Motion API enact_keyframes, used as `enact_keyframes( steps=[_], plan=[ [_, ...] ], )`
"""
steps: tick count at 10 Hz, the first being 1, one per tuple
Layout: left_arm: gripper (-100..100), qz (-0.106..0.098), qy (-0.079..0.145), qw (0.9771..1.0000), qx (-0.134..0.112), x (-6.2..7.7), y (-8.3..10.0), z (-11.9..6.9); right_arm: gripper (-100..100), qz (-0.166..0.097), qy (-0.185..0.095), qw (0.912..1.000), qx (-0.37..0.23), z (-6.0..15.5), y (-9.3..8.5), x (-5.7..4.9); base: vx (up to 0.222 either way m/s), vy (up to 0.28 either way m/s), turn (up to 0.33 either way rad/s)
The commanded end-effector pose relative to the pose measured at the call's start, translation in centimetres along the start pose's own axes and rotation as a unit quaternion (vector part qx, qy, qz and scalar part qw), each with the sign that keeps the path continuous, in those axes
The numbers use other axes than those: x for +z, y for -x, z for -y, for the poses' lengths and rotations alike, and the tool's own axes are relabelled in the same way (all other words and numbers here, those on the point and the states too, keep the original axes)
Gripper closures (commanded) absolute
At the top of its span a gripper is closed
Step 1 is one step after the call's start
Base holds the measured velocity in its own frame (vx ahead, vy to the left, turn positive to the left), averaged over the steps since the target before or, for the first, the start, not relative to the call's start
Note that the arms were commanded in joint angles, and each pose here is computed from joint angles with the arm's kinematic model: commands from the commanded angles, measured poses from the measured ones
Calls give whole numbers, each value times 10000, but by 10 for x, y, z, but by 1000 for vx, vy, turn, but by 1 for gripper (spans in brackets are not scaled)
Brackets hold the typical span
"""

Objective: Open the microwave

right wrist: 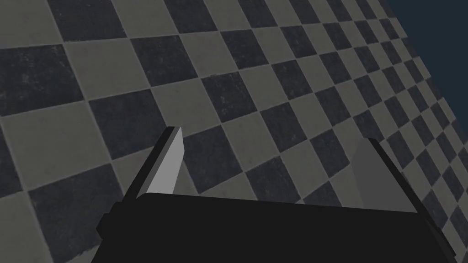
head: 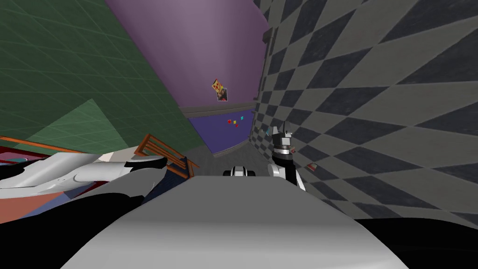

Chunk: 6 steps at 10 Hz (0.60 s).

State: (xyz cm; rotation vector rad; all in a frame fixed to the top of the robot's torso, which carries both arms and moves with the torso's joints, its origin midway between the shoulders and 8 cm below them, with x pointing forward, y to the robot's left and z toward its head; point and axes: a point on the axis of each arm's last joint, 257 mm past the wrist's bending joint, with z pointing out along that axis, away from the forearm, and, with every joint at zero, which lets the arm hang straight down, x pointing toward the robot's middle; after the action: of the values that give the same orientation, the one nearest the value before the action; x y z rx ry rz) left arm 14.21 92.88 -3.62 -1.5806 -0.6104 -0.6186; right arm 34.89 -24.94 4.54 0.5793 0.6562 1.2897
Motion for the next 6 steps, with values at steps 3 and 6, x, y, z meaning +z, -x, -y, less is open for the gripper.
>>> enact_keyframes(
  steps=[3,6],
  plan=[
    [100,-482,412,9978,174,-5,-53,-46,0,0,-1,10000,0,0,0,0,-191,-100,-33],
    [100,-733,659,9948,243,-11,-80,-74,0,0,0,10000,0,0,0,0,-155,-96,-20]
  ],
)
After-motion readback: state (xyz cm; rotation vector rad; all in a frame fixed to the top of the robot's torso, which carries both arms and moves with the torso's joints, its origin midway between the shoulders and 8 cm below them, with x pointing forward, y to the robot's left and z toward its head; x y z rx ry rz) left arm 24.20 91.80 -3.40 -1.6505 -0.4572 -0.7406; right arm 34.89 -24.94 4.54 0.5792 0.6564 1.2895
